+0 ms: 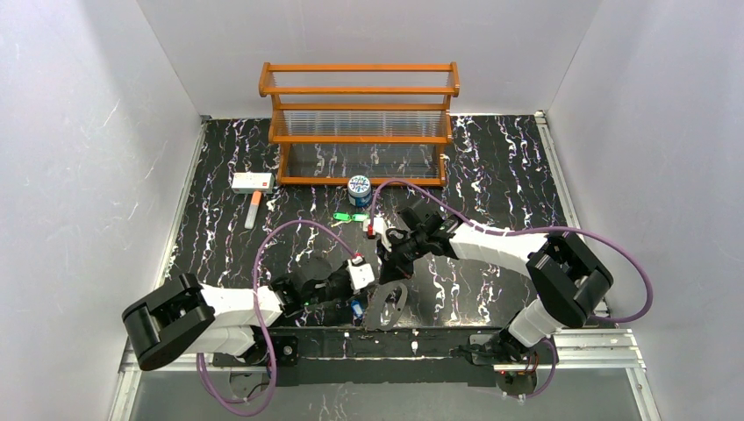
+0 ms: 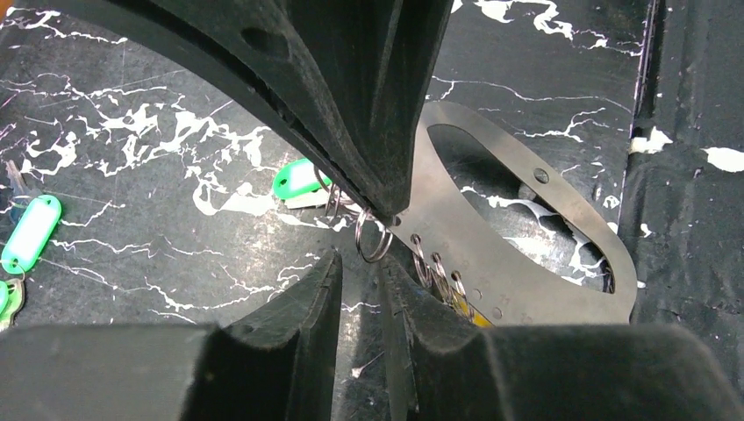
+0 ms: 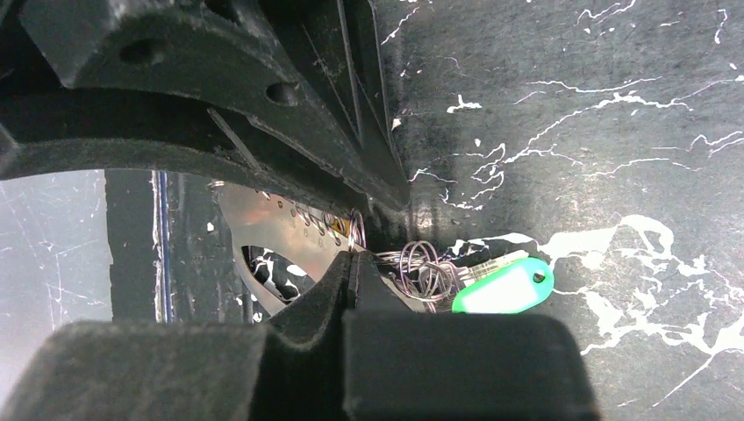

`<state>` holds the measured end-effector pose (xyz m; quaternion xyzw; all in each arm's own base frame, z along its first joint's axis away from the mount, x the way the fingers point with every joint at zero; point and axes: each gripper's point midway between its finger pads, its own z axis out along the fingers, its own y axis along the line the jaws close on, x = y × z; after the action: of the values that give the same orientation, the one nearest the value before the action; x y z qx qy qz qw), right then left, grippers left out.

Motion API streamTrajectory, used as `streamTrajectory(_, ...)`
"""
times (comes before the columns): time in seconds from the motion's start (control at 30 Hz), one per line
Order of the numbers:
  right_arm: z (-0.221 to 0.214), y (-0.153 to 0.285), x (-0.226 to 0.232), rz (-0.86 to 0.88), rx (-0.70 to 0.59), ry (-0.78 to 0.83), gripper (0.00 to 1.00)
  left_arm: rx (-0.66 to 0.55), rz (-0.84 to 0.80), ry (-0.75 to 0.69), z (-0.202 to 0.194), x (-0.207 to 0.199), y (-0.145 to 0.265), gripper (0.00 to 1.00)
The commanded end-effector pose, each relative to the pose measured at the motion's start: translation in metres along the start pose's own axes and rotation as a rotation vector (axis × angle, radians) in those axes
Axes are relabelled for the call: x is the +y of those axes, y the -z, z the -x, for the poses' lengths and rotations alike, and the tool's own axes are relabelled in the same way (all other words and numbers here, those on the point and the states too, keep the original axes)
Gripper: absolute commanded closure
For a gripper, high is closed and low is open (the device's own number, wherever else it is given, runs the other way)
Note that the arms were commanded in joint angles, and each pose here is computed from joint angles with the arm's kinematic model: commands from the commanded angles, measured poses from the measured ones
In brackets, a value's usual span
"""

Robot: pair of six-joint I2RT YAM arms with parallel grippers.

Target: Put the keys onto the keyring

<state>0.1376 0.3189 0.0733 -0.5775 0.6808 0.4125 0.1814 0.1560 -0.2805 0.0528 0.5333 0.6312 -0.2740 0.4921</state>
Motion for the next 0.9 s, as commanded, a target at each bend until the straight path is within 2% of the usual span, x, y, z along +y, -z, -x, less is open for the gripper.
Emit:
streamTrajectory(0.0,0.012,0.003,0.009,0.034,-0.040,0.039,0.99,-0.078,-0.010,0.000,0.028,0.004,-0.008,0.80)
streamTrajectory(0.27,0.011,0.003,0.009,0.030,-0.040,0.048,0.99,-0.109,-0.032,0.002,0.037,0.001,-0.009,0.80)
streamTrajectory(0.6,0.008,0.005,0.006,0.005,-0.039,0.073,0.99,-0.097,-0.031,0.013,0.033,0.000,-0.010,0.98)
streamTrajectory(0.67,0.008,0.005,0.006,0.002,-0.041,0.077,0.99,-0.104,-0.024,0.013,0.035,0.002,-0.009,0.97)
streamTrajectory(0.77,0.008,0.005,0.006,0.002,-0.043,0.079,0.99,-0.113,-0.011,0.006,0.038,0.004,-0.006,0.84)
streamTrajectory(0.87,0.008,0.005,0.006,0.005,-0.043,0.079,0.99,-0.128,-0.009,-0.011,0.040,0.004,-0.003,0.80)
